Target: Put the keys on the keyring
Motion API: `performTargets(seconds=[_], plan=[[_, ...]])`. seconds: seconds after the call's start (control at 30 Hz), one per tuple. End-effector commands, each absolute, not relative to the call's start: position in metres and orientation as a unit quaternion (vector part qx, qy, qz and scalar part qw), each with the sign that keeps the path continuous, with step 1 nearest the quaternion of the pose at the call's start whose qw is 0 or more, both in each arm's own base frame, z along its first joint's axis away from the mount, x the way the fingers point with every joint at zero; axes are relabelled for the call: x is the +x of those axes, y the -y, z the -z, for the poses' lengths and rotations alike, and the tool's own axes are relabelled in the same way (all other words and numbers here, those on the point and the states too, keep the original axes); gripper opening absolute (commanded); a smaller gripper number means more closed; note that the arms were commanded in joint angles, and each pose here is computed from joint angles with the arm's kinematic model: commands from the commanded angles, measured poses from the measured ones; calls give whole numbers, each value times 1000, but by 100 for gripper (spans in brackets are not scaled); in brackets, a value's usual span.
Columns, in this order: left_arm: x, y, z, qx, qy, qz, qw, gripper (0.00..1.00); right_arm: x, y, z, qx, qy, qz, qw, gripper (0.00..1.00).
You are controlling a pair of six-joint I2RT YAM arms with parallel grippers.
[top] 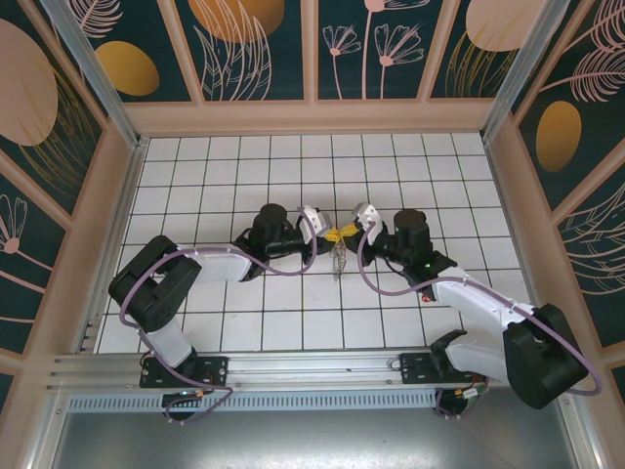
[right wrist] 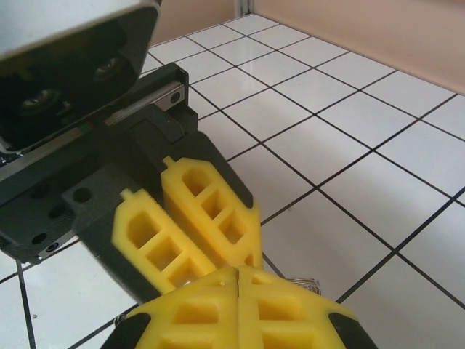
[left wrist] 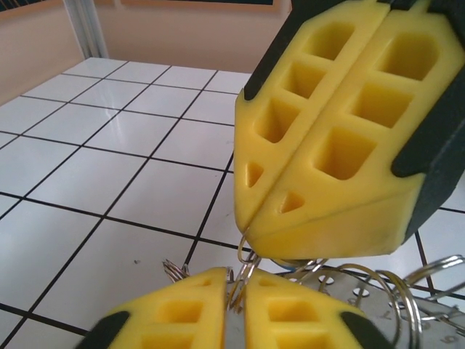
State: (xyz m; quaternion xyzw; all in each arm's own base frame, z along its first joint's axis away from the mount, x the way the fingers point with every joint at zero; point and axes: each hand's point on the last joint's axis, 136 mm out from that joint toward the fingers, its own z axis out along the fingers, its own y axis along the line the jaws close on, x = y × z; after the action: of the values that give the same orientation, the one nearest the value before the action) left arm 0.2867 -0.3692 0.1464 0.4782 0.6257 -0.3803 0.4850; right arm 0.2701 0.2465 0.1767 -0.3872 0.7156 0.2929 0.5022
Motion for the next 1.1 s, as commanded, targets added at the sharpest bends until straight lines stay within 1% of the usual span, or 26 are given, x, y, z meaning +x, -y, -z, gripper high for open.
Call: performTargets(seconds=[0.0,0.07,0.23,0.33,0.47,0.73,0.83,1.0,1.07], plan=[[289,374,-162,487,-609,378,498,7,269,-257,-196,-409,-689,-305,515,0],[291,373,-162,485,-610,374,502,0,269,-256,-196,-406,-691,-302,516,0],[292,367,-166,470,-609,366,523,0,279,-239,-188,-363,-722,-273,521,0],[290,363,-176,452,-600,375,543,0,287,-226,-175,-325,-749,-266,512,0],[286,362,-182,442,-587,393,552,0,288,-225,-169,-317,-754,-266,510,0],[286,364,-176,447,-592,391,545,0,284,-239,-194,-345,-717,-296,528,0],[287,364,-172,454,-597,385,537,7,280,-246,-198,-362,-706,-304,527,0],[289,366,-169,462,-601,379,531,15,278,-253,-199,-380,-699,-311,520,0],[289,367,-170,465,-601,377,530,16,277,-255,-199,-385,-698,-312,517,0]])
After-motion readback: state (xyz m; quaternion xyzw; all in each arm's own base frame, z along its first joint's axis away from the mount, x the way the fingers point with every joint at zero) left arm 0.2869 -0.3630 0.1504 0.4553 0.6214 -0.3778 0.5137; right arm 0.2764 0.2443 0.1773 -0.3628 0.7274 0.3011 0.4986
